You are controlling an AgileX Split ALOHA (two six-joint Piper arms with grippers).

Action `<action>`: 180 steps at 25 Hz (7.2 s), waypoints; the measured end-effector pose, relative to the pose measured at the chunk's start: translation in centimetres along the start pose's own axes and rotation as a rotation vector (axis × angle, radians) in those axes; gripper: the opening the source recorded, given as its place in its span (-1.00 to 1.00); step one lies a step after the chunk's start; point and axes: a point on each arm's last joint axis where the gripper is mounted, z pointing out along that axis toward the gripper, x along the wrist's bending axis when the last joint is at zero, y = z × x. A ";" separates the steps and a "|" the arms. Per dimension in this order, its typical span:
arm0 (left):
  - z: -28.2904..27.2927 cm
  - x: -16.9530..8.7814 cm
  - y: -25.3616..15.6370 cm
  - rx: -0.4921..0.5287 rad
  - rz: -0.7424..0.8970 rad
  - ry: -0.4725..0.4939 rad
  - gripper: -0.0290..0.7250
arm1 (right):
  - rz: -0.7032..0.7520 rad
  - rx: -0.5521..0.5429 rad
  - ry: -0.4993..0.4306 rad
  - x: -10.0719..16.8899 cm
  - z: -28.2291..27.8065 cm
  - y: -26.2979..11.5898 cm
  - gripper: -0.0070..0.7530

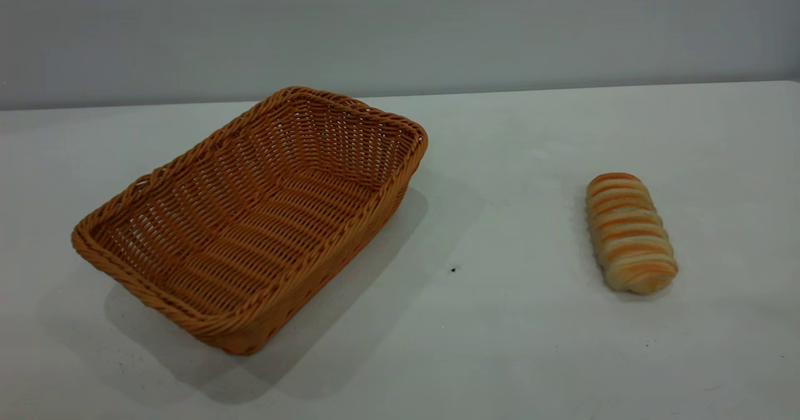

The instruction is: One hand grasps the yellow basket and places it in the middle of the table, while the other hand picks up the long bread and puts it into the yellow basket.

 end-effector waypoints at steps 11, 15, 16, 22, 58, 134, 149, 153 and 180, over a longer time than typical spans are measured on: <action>-1.2 0.6 5.1 0.080 -0.099 0.025 0.62 | -0.010 -0.061 0.025 0.1 -0.3 3.5 0.38; 1.2 0.4 8.9 0.185 -0.162 -0.033 0.62 | -0.043 0.058 0.080 0.4 3.6 6.6 0.38; 2.0 0.3 9.6 0.208 -0.183 -0.050 0.62 | -0.053 0.067 0.104 0.5 4.7 7.2 0.38; 8.8 0.2 12.3 0.371 -0.371 -0.064 0.62 | -0.029 0.108 0.247 1.5 11.7 9.9 0.38; 35.8 -6.9 3.4 0.683 -0.823 0.070 0.42 | -0.084 0.217 0.521 9.0 25.5 11.5 0.34; 13.8 -4.4 25.7 0.392 0.083 -0.238 0.63 | -0.266 0.415 0.616 19.8 41.9 6.8 -0.67; 6.7 -2.2 24.0 0.351 0.136 -0.149 0.63 | -0.336 0.644 0.697 13.5 28.4 17.6 0.52; 4.2 -1.6 21.3 0.315 0.132 -0.149 0.63 | -0.355 0.666 0.600 10.9 21.5 18.9 0.52; 4.9 -0.6 3.4 0.413 0.127 -0.169 0.63 | -0.294 0.554 0.287 2.3 7.5 2.5 0.52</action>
